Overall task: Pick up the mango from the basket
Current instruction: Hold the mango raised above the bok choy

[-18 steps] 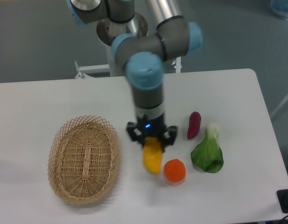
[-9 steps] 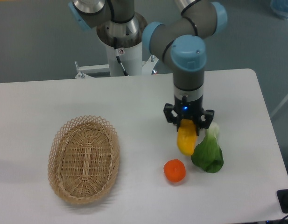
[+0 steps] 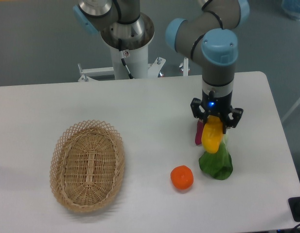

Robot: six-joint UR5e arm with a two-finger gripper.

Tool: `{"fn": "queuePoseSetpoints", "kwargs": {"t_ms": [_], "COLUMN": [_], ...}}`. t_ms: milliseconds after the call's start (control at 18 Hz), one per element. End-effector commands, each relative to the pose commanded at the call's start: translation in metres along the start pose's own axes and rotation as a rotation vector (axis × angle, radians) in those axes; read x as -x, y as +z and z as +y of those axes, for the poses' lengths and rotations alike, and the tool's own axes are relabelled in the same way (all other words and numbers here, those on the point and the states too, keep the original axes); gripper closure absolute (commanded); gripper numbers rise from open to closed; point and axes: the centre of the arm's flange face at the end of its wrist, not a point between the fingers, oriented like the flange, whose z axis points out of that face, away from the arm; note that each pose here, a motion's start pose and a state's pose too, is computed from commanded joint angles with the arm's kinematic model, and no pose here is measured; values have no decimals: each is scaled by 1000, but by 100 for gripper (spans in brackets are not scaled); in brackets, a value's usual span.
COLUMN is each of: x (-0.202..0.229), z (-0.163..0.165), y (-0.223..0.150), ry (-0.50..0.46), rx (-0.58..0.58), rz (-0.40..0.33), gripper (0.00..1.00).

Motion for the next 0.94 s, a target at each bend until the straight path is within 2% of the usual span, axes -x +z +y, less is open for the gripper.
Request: {"fn": "queuePoseSetpoints", "kwargs": {"t_ms": [333, 944], "x": [-4, -6], "z": [5, 7], "y": [8, 9], "ry": [-3, 12], "rx": [15, 32], "rz": [22, 20], "gripper": [58, 58]}}
